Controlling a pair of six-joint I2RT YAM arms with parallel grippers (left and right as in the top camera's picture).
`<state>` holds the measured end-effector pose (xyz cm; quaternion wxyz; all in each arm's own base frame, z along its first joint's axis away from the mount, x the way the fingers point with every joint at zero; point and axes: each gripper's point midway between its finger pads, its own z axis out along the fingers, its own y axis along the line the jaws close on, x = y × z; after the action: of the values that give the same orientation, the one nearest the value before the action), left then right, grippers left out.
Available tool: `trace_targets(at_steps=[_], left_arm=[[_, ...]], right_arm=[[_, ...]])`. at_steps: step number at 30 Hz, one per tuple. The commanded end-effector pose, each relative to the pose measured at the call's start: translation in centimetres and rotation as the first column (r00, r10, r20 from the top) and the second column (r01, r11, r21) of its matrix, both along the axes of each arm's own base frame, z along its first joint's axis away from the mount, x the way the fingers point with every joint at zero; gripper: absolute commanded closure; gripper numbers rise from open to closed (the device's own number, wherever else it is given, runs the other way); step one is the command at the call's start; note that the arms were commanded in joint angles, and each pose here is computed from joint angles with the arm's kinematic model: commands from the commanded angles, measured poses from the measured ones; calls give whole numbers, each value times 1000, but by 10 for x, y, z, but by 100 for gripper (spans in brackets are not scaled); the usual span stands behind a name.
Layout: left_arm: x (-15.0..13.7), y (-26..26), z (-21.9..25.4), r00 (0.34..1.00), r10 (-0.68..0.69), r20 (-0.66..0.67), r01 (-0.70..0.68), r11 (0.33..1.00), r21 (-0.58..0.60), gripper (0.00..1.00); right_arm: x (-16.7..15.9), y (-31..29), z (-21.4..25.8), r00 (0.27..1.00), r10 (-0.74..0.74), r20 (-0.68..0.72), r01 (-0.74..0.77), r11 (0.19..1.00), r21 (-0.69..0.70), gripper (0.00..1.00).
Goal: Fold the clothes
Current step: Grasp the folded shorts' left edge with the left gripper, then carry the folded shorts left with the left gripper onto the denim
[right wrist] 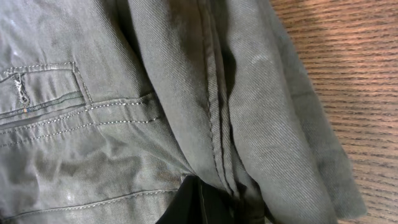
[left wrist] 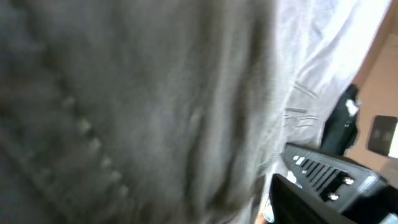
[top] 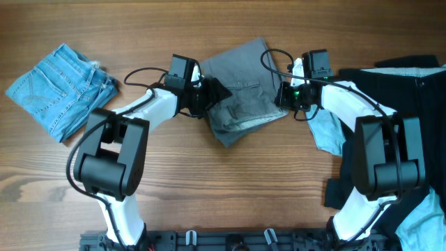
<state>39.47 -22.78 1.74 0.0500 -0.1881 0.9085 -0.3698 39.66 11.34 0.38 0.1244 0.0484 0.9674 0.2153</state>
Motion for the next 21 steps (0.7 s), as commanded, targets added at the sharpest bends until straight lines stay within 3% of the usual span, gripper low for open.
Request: trace_targets(at_steps=[1, 5, 6, 7, 8, 11, 14, 17, 21], left_arm=[[-25, 16, -70, 993, 33, -116, -16, 990, 141, 46], [-40, 4, -83, 990, -123, -72, 135, 971, 196, 61], [-47, 3, -85, 983, -168, -73, 180, 961, 208, 71], [-55, 4, -86, 974, -208, -85, 222, 949, 222, 89], [-60, 10, -85, 969, -224, -103, 242, 942, 231, 96], [-59, 28, -58, 968, -207, -139, 232, 951, 205, 96], [-35, 51, 21, 979, -195, -60, 202, 968, 146, 96], [0, 80, 125, 983, -114, 142, 107, 993, 56, 96], [43, 146, 234, 893, 39, 449, -62, 997, 36, 96]], right_arm=[[-36, -5, -48, 987, -1, -163, -9, 998, -57, 96], [-45, -6, -50, 980, 1, -197, -14, 998, -62, 96], [-48, -7, -49, 978, 0, -210, -14, 998, -64, 96], [-52, -8, -46, 975, -1, -223, -14, 998, -65, 96], [-56, -6, -39, 974, 32, -226, -45, 998, -51, 96], [-63, -1, -16, 972, 150, -179, -157, 987, -26, 95], [-57, 6, 15, 981, 163, -104, -162, 987, 11, 95], [-50, 14, 46, 989, 147, -25, -146, 988, 60, 95], [-49, 15, 65, 997, 81, -16, -79, 993, 89, 95]])
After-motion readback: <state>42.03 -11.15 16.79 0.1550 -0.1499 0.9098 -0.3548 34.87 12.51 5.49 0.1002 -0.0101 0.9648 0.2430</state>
